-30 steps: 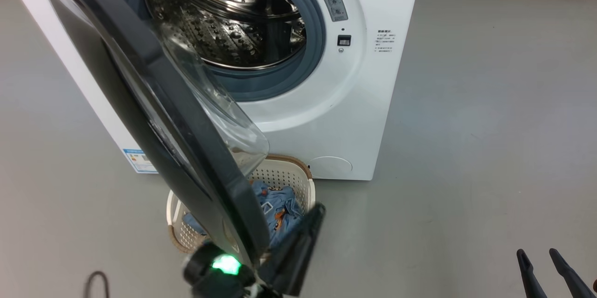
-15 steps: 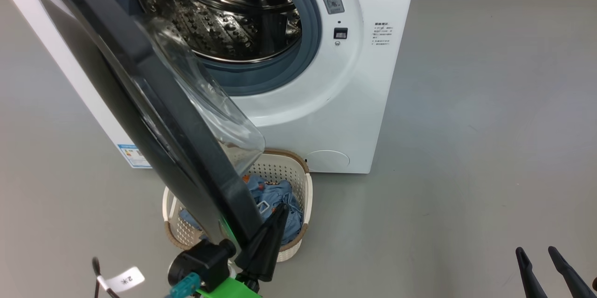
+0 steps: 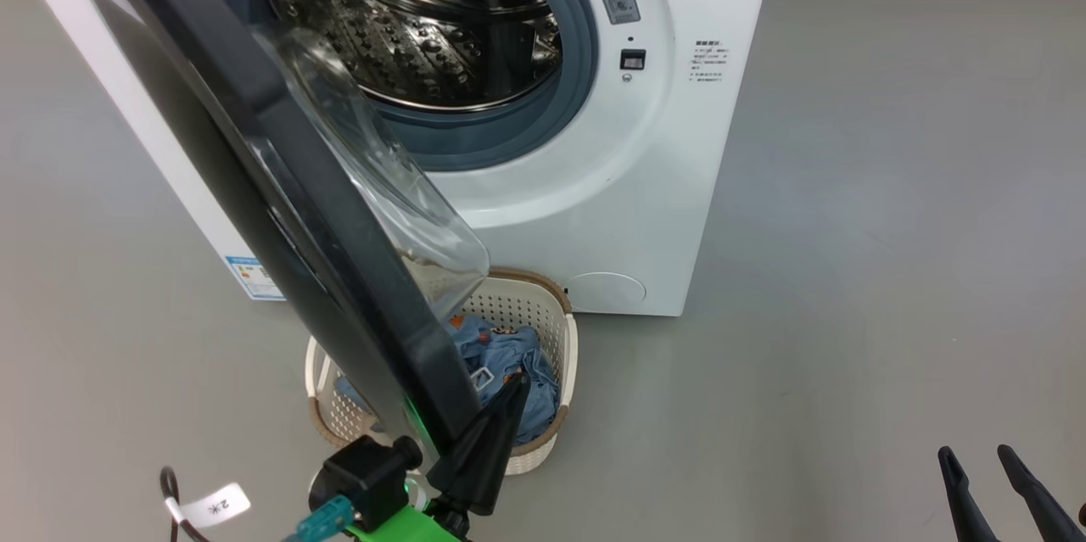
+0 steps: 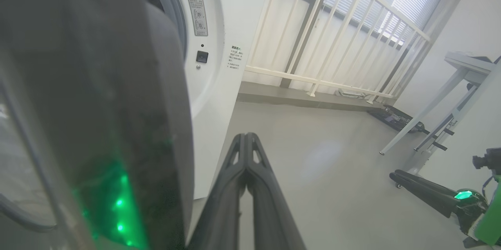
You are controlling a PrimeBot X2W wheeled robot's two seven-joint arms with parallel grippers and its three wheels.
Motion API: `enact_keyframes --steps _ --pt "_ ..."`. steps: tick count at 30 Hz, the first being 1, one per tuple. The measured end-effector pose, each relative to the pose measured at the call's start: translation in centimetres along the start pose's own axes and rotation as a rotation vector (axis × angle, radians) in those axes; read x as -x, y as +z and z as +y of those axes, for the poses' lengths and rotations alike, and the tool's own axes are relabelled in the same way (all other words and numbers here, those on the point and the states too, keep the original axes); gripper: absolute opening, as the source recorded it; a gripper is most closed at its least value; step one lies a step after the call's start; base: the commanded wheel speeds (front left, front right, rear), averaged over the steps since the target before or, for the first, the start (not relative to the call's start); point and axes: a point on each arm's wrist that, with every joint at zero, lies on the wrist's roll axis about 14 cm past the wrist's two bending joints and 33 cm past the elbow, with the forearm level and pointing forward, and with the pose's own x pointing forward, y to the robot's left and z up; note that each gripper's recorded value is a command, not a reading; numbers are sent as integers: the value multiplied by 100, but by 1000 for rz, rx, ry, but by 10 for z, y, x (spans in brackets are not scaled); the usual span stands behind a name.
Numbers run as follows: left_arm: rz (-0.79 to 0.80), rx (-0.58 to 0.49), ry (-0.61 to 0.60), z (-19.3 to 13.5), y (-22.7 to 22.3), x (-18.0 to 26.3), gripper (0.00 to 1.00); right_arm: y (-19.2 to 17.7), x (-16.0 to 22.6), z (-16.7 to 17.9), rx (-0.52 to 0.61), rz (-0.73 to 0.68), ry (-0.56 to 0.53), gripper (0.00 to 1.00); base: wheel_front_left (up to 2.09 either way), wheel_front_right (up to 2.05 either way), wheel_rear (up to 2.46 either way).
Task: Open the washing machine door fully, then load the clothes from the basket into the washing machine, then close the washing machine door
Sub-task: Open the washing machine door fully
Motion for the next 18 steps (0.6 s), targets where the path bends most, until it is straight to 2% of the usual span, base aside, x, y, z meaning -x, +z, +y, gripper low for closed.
enact_keyframes --steps 18 --pt "-21 -6 103 23 5 23 0 4 -5 12 3 -12 37 100 0 0 0"
